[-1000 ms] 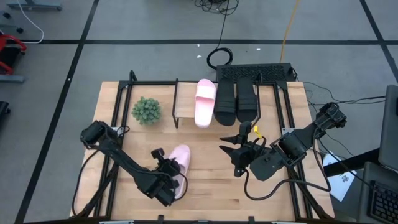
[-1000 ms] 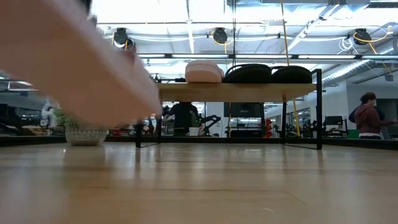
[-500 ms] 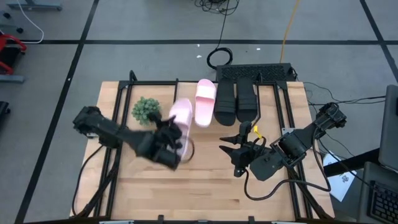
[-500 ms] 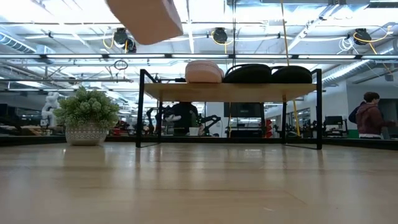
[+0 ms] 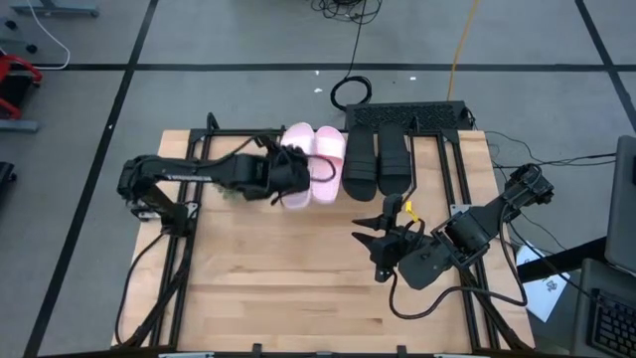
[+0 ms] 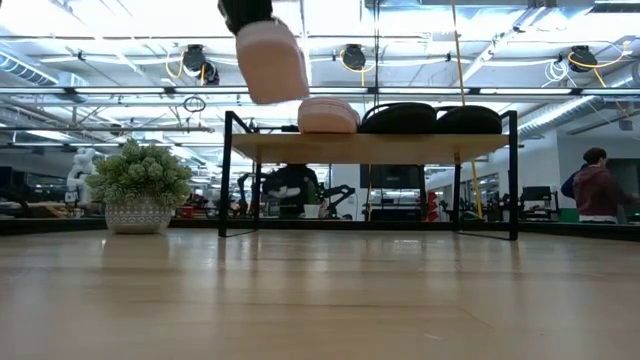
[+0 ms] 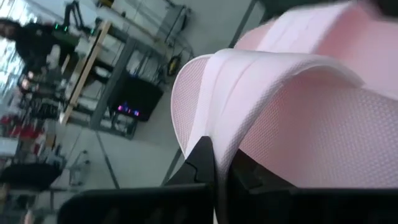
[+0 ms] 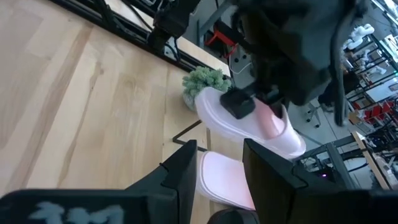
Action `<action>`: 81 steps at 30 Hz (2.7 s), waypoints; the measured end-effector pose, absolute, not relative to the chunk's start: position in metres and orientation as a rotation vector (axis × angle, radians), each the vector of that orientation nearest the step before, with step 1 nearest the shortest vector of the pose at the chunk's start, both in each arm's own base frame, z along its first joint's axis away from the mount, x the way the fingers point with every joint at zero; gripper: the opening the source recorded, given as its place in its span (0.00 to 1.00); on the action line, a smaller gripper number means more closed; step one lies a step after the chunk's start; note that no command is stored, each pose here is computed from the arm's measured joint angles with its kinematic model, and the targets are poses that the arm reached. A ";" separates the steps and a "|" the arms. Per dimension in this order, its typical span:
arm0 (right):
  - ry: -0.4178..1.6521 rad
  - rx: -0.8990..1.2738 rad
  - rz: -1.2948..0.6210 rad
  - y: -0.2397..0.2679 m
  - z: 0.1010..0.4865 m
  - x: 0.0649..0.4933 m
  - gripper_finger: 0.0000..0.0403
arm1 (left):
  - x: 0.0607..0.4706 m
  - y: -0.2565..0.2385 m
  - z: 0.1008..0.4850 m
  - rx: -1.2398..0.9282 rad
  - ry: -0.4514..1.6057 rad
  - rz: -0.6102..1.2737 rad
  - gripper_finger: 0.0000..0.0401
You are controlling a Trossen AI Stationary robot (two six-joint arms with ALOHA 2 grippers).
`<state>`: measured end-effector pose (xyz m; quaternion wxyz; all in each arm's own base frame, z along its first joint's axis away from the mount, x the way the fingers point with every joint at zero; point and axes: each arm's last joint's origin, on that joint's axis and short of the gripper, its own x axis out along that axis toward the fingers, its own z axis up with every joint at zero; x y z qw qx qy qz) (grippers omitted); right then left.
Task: Pick and place slides into the shelf
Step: Put the pink slipper on the shelf
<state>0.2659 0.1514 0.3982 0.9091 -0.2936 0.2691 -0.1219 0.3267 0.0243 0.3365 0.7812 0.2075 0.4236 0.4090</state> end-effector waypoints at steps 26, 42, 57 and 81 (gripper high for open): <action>0.590 -0.612 -0.253 0.150 0.395 0.263 0.29 | 0.323 0.075 0.309 0.490 0.965 0.949 0.00; 0.568 -0.592 -0.254 0.151 0.397 0.264 0.29 | 0.317 0.084 0.320 0.451 0.921 0.942 0.00; 0.572 -0.576 -0.219 0.153 0.396 0.264 0.29 | 0.318 0.106 0.312 0.295 0.853 0.880 0.00; 0.573 -0.584 -0.218 0.153 0.396 0.264 0.29 | 0.306 0.118 0.281 0.367 0.946 0.974 0.00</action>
